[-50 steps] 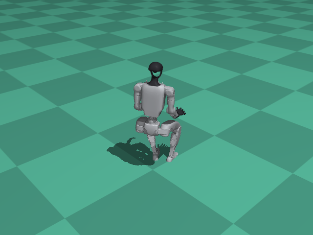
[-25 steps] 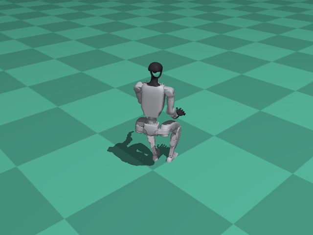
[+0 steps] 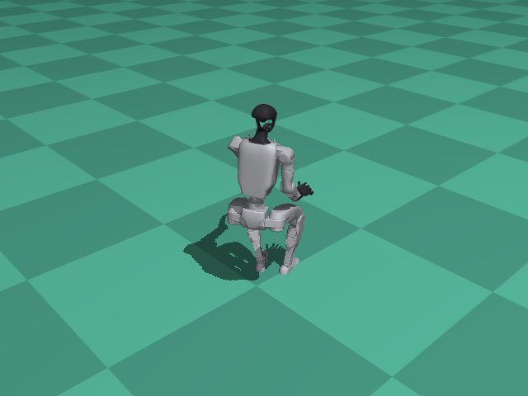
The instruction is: Upper body actions
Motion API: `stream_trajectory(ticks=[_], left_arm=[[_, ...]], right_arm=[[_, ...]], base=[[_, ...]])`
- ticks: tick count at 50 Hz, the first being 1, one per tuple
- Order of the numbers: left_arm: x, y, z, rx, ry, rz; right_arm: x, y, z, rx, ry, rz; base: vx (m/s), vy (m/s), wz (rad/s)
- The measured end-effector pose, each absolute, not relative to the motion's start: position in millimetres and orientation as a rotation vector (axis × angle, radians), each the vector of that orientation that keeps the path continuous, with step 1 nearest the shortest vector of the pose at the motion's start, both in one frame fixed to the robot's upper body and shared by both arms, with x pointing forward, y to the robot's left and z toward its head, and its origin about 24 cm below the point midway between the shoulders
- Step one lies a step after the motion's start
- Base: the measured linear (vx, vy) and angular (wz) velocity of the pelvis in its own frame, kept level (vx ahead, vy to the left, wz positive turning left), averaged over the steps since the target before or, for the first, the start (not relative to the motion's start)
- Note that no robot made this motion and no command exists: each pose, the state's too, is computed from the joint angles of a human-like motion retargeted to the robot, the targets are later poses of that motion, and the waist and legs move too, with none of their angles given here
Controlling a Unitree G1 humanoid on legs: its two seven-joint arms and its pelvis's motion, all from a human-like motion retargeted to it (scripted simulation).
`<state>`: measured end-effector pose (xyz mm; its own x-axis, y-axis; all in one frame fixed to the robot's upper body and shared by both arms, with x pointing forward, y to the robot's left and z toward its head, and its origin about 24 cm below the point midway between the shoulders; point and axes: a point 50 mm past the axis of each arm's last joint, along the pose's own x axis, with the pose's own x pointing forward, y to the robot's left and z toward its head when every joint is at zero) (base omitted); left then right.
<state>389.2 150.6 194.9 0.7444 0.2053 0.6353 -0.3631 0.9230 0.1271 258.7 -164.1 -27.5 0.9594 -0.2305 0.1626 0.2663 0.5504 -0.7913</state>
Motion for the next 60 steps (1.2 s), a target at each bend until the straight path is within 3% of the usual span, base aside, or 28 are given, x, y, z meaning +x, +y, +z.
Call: stream_trajectory(ticks=[22, 47, 60], left_arm=[[393, 155, 189, 0.399, -0.642, 0.428], [396, 147, 187, 0.496, -0.605, 0.296], [363, 152, 196, 0.196, -0.766, 0.406]], right_arm=[[264, -162, -19, -0.929, -0.087, -0.292], [262, -167, -23, -0.944, -0.055, -0.300], [253, -175, -32, -0.950, -0.002, -0.323]], base=[[0.00, 0.00, 0.00], [0.00, 0.00, 0.00], [0.00, 0.00, 0.00]])
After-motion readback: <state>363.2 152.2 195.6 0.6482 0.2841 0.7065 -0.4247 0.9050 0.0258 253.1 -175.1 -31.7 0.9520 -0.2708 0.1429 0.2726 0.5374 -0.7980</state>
